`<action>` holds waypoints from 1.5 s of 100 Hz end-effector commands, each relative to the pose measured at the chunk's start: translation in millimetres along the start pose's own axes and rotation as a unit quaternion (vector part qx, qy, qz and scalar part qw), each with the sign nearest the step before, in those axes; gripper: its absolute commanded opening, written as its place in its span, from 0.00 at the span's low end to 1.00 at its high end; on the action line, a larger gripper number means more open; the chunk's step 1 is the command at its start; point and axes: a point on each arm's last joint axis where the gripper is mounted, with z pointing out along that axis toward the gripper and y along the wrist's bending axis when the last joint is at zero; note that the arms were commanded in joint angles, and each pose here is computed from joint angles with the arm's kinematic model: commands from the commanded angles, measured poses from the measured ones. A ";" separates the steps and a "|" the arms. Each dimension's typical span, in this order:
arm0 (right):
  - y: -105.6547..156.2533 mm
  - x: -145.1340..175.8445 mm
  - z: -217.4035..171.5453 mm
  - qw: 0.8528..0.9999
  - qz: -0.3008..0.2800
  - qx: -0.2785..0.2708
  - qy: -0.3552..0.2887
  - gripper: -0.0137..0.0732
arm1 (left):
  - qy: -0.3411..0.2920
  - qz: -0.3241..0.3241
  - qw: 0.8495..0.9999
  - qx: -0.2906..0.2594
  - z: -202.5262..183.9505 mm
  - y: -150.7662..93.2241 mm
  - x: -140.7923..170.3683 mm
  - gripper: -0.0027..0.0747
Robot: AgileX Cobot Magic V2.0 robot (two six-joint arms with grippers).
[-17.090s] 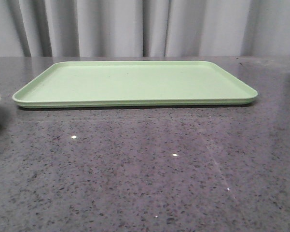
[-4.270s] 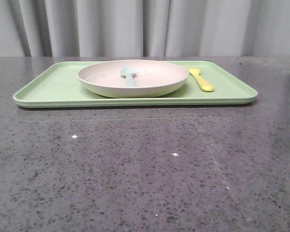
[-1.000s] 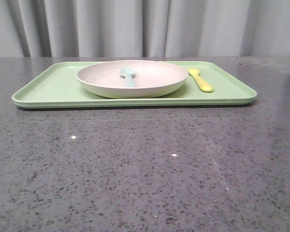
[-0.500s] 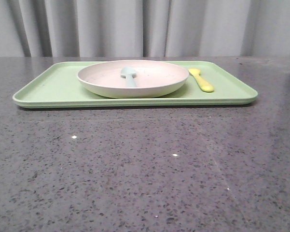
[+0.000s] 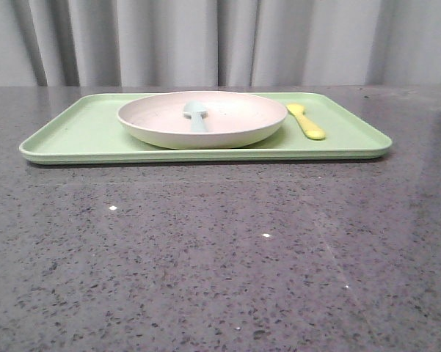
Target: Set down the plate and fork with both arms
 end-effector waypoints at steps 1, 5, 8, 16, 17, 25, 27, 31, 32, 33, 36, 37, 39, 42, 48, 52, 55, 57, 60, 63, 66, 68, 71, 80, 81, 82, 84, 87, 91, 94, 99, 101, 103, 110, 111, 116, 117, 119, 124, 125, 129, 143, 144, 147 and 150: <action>2.1 -13.4 -2.5 0.999 -0.013 -0.006 -0.043 0.08 | -0.055 0.000 0.999 0.000 -2.6 0.2 -5.6 0.01; 2.1 -13.4 -2.5 0.999 -0.013 -0.006 -0.043 0.08 | -0.055 0.000 0.999 0.000 -2.6 0.2 -5.6 0.01; 2.1 -13.4 -2.5 0.999 -0.013 -0.006 -0.043 0.08 | -0.055 0.000 0.999 0.000 -2.6 0.2 -5.6 0.01; 2.1 -13.3 -2.4 0.999 -0.013 -0.006 -0.043 0.08 | -0.055 0.000 0.999 0.000 -2.6 0.2 -5.6 0.01; 2.1 -13.3 -2.4 0.999 -0.013 -0.006 -0.043 0.08 | -0.055 0.000 0.999 0.000 -2.6 0.2 -5.6 0.01; 2.0 -13.5 -2.5 0.999 -0.014 -0.006 -0.044 0.08 | -0.055 0.000 0.999 0.000 -2.6 0.2 -5.6 0.01; 2.0 -13.6 -2.5 0.999 -0.013 -0.006 -0.045 0.08 | -0.055 0.000 0.999 0.000 -2.6 0.2 -5.6 0.01; 2.1 -14.1 -2.5 0.999 -0.013 -0.006 -0.047 0.08 | -0.055 0.000 0.999 0.000 -2.6 0.2 -5.6 0.01; 2.1 -14.2 -2.5 0.999 -0.013 -0.006 -0.048 0.08 | -0.055 0.000 0.999 0.000 -2.6 0.2 -5.6 0.01; 2.2 -14.3 -2.6 0.999 -0.013 -0.006 -0.049 0.08 | -0.055 0.000 0.999 0.000 -2.6 0.2 -5.6 0.01; 2.3 -14.7 -2.6 0.999 -0.013 -0.007 -0.050 0.08 | -0.055 0.000 0.999 0.000 -2.6 0.2 -5.6 0.01; 2.4 -14.6 -2.4 0.999 -0.013 -0.007 -0.051 0.08 | -0.055 0.000 0.999 0.000 -2.6 0.2 -5.6 0.01; 2.6 -14.8 -2.3 0.998 -0.015 -0.008 -0.054 0.08 | -0.055 0.000 0.999 0.000 -2.6 0.2 -5.6 0.01; 2.8 -14.8 -1.7 0.998 -0.018 -0.009 -0.058 0.08 | -0.055 0.000 0.999 0.000 -2.6 0.2 -5.6 0.01; 3.6 -12.9 1.5 0.997 -0.031 -0.013 -0.074 0.08 | -0.055 0.000 0.999 0.000 -2.6 0.2 -5.6 0.01; 4.2 -11.0 4.8 0.995 -0.031 -0.016 -0.091 0.08 | -0.055 0.000 0.999 0.000 -2.6 0.2 -5.6 0.01; 4.4 -9.3 7.2 0.994 -0.029 -0.018 -0.103 0.08 | -0.055 0.000 0.999 0.000 -2.6 0.2 -5.6 0.01; 4.4 -8.1 8.4 0.993 -0.024 -0.019 -0.114 0.08 | -0.055 0.000 0.999 0.000 -2.6 0.2 -5.6 0.01; 4.5 -7.3 10.0 0.991 -0.016 -0.021 -0.133 0.08 | -0.055 0.000 0.999 0.000 -2.6 0.2 -5.6 0.01; 3.3 -3.9 12.0 0.989 -0.014 -0.016 -0.145 0.08 | -0.055 0.000 0.999 0.000 -2.6 0.2 -5.6 0.01; 2.3 -1.7 12.7 0.987 -0.014 -0.013 -0.160 0.08 | -0.055 0.000 0.999 0.000 -2.6 0.2 -5.6 0.01; 1.6 0.1 13.2 0.985 -0.016 -0.010 -0.170 0.08 | -0.055 0.000 0.999 0.000 -2.6 0.2 -5.6 0.01; 0.6 2.7 13.7 0.983 -0.022 -0.006 -0.182 0.08 | -0.055 0.000 0.999 0.000 -2.6 0.2 -5.6 0.01; -2.8 12.0 14.4 0.977 -0.026 0.007 -0.213 0.08 | -0.055 0.000 0.999 0.000 -2.6 0.2 -5.6 0.01; -3.1 13.3 14.7 0.977 -0.026 0.009 -0.212 0.08 | -0.055 0.000 0.999 0.000 -2.6 0.2 -5.6 0.01; -3.7 15.1 14.9 0.976 -0.025 0.011 -0.215 0.08 | -0.055 0.000 0.999 0.000 -2.6 0.2 -5.6 0.01; -4.2 16.5 14.9 0.975 -0.025 0.013 -0.218 0.08 | -0.055 0.000 0.999 0.000 -2.6 0.2 -5.6 0.01; -5.6 21.2 15.5 0.975 -0.025 0.018 -0.221 0.08 | -0.055 0.000 0.999 0.000 -2.6 0.2 -5.6 0.01; -7.4 27.2 16.8 0.975 -0.024 0.025 -0.221 0.08 | -0.055 0.000 0.999 0.000 -2.6 0.2 -5.6 0.01; -8.6 31.2 17.3 0.974 -0.023 0.030 -0.222 0.08 | -0.055 0.000 0.999 0.000 -2.6 0.2 -5.6 0.01; -10.7 38.3 19.0 0.975 -0.022 0.040 -0.219 0.08 | -0.055 0.000 0.999 0.000 -2.6 0.2 -5.6 0.01; -11.6 41.2 19.7 0.975 -0.022 0.044 -0.217 0.08 | -0.055 0.000 0.999 0.000 -2.6 0.2 -5.6 0.01; -12.4 44.1 20.4 0.975 -0.021 0.047 -0.215 0.08 | -0.055 0.000 0.999 0.000 -2.6 0.2 -5.6 0.01; -14.6 52.7 21.8 0.975 -0.020 0.056 -0.212 0.08 | -0.055 0.000 0.999 0.000 -2.6 0.2 -5.6 0.01; -14.8 53.5 21.9 0.975 -0.020 0.057 -0.212 0.08 | -0.055 0.000 0.999 0.000 -2.6 0.2 -5.6 0.01; -15.9 59.1 22.2 0.975 -0.019 0.061 -0.213 0.08 | -0.055 0.000 0.999 0.000 -2.6 0.2 -5.6 0.01; -16.1 60.7 22.3 0.975 -0.019 0.062 -0.213 0.08 | -0.055 0.000 0.999 0.000 -2.6 0.2 -5.6 0.01; -16.5 63.0 22.6 0.975 -0.019 0.063 -0.212 0.08 | -0.055 0.000 0.999 0.000 -2.6 0.2 -5.6 0.01; -17.2 68.3 22.3 0.974 -0.019 0.064 -0.216 0.08 | -0.055 0.000 0.999 0.000 -2.6 0.2 -5.6 0.01; -17.3 69.1 22.3 0.974 -0.019 0.065 -0.217 0.08 | -0.055 0.000 0.999 0.000 -2.6 0.2 -5.6 0.01; -18.0 73.9 22.7 0.974 -0.019 0.066 -0.218 0.08 | -0.055 0.000 0.999 0.000 -2.6 0.2 -5.6 0.01; -18.9 84.3 22.5 0.974 -0.015 0.067 -0.215 0.08 | -0.055 0.000 0.999 0.000 -2.6 0.2 -5.6 0.01; -19.0 84.5 22.4 0.974 -0.015 0.067 -0.215 0.08 | -0.055 0.000 0.999 0.000 -2.6 0.2 -5.6 0.01; -18.9 84.7 21.7 0.974 -0.015 0.067 -0.217 0.08 | -0.055 0.000 0.999 0.000 -2.6 0.2 -5.6 0.01; -18.8 85.2 20.9 0.973 -0.016 0.067 -0.218 0.08 | -0.055 0.000 0.999 0.000 -2.6 0.2 -5.6 0.01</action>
